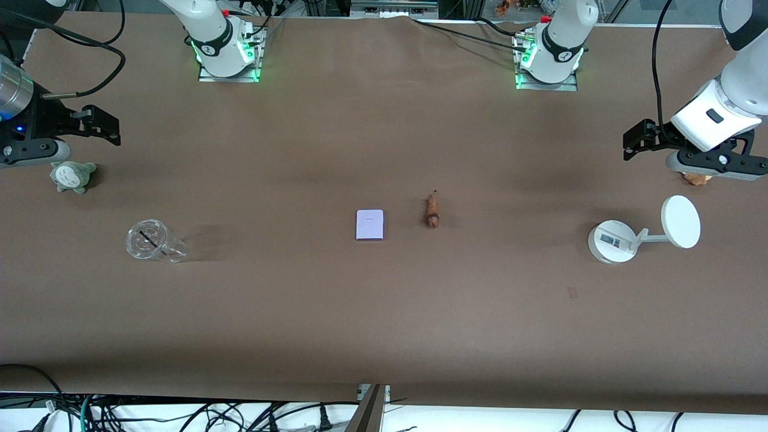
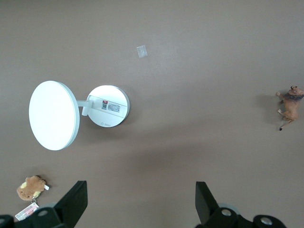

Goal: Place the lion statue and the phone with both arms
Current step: 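Reach the left gripper down to the brown lion statue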

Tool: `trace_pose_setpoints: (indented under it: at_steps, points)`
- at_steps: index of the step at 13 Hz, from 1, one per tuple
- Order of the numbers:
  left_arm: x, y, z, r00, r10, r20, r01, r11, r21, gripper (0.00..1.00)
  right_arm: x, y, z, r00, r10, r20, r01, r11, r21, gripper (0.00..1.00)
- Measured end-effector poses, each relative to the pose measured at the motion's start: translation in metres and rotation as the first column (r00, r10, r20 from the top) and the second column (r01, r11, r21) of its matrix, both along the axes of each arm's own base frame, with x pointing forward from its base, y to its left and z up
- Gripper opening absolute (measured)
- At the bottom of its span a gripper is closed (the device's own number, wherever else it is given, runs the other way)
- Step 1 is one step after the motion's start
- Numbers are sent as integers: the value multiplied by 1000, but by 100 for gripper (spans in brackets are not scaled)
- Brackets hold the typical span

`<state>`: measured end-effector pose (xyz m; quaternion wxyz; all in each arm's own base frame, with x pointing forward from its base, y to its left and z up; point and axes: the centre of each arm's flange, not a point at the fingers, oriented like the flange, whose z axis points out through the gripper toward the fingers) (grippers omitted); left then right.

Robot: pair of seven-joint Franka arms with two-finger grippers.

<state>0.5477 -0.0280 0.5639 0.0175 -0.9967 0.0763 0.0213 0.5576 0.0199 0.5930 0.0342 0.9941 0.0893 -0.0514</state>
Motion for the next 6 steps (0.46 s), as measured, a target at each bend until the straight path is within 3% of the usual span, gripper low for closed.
trace_pose_setpoints:
  at_steps: [6]
  points:
    - [0,0,0,1000,0,0,0,1000,0,100,0,0,0,1000,-5,-1,5,1000,-1,100]
